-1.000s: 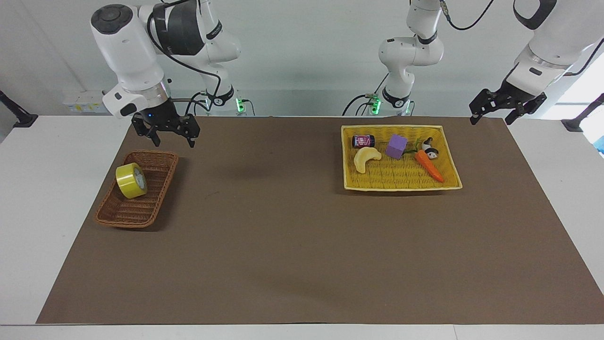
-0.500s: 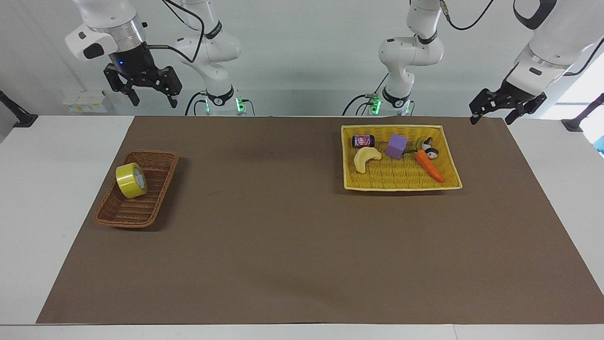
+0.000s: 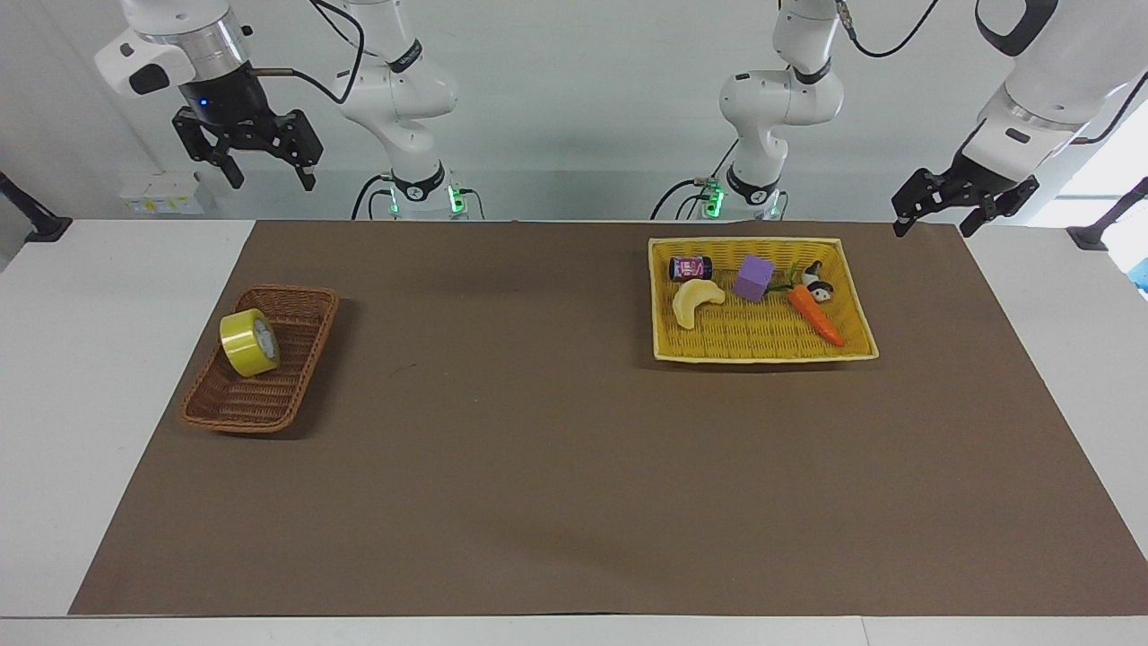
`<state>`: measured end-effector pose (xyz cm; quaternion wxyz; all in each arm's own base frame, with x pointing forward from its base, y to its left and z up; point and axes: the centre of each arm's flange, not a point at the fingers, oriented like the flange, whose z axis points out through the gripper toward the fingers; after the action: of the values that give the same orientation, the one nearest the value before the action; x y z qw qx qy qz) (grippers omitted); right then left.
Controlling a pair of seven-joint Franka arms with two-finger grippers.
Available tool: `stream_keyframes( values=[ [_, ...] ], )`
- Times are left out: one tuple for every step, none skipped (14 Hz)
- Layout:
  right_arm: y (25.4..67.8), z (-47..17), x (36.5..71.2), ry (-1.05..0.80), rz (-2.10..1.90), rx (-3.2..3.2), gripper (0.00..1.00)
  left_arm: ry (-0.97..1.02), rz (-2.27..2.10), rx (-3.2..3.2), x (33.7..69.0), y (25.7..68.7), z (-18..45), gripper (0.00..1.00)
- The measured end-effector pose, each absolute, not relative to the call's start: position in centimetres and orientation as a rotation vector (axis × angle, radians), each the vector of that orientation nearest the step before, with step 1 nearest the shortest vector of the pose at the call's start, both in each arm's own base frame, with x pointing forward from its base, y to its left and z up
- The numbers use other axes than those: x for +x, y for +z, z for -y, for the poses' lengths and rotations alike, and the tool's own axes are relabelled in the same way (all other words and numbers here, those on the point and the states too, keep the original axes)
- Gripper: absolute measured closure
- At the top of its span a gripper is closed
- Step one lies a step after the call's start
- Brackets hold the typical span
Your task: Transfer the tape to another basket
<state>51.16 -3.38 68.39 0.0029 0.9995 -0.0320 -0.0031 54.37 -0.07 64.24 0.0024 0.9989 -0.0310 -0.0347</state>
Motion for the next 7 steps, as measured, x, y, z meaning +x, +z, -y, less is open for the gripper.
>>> stream_keyframes(
  values=[
    [68.2, 3.6, 51.2, -0.014, 0.111, 3.134, 0.00, -0.109, 0.097, 3.133, 54.4, 64.2, 0.1, 0.00],
    [68.2, 3.5, 51.3, -0.016, 0.126, 3.136, 0.00, -0.109, 0.097, 3.133, 54.4, 64.2, 0.1, 0.00],
    [68.2, 3.1, 51.3, -0.015, 0.159, 3.144, 0.00, -0.109, 0.097, 3.133, 54.4, 64.2, 0.1, 0.00],
    [68.2, 2.8, 51.3, -0.015, 0.188, 3.154, 0.00, -0.109, 0.097, 3.133, 54.4, 64.2, 0.1, 0.00],
    [68.2, 2.5, 51.3, -0.016, 0.207, 3.161, 0.00, -0.109, 0.097, 3.133, 54.4, 64.2, 0.1, 0.00],
    [68.2, 2.5, 51.3, -0.015, 0.214, 3.162, 0.00, -0.109, 0.097, 3.133, 54.4, 64.2, 0.1, 0.00],
    [68.4, 2.5, 51.3, -0.011, 0.216, 3.163, 0.00, -0.109, 0.097, 3.133, 54.4, 64.2, 0.1, 0.00]
  ],
)
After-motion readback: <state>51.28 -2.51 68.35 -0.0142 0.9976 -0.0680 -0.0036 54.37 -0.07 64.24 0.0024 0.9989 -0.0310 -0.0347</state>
